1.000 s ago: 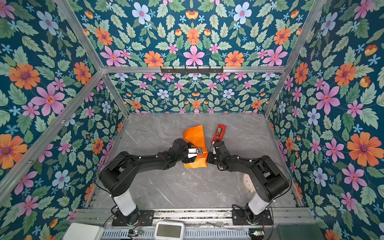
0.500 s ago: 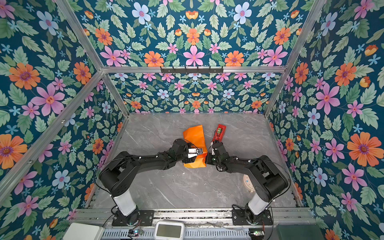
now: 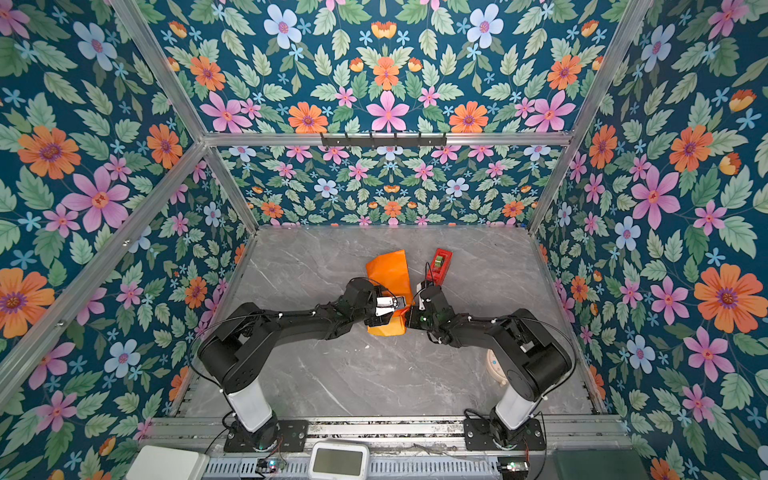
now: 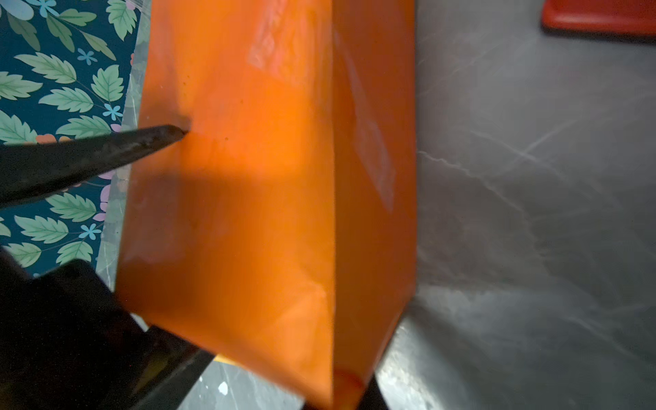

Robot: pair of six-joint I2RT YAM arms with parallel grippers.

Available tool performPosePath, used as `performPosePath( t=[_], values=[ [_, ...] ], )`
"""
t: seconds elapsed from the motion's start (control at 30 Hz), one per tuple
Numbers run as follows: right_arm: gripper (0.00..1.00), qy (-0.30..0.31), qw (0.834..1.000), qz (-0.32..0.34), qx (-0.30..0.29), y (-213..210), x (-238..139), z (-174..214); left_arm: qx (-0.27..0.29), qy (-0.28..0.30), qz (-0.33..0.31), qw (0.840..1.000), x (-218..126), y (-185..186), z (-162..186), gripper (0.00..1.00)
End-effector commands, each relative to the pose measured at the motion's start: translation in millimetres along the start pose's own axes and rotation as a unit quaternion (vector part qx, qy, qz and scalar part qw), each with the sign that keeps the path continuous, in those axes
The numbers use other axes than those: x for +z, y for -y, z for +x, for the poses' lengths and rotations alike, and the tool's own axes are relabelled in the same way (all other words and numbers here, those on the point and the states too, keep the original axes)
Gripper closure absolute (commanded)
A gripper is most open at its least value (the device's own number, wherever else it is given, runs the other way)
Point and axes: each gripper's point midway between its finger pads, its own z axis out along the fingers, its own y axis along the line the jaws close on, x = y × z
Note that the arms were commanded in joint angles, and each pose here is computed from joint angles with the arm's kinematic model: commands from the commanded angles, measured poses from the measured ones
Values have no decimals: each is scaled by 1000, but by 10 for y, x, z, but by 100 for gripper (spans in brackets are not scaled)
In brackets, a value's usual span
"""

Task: Wrap the gift box in paper

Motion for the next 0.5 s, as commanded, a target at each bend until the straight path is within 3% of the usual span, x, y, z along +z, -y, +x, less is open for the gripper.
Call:
performPosePath(
  t=[0.0, 0.47],
  values=[
    [96, 13, 1000, -9, 3, -42, 33, -39, -3, -70, 65, 995, -2, 355, 368, 22],
    [98, 61, 998, -14, 7, -48, 69, -96, -5, -68, 69, 995, -8, 367, 361, 22]
  ],
)
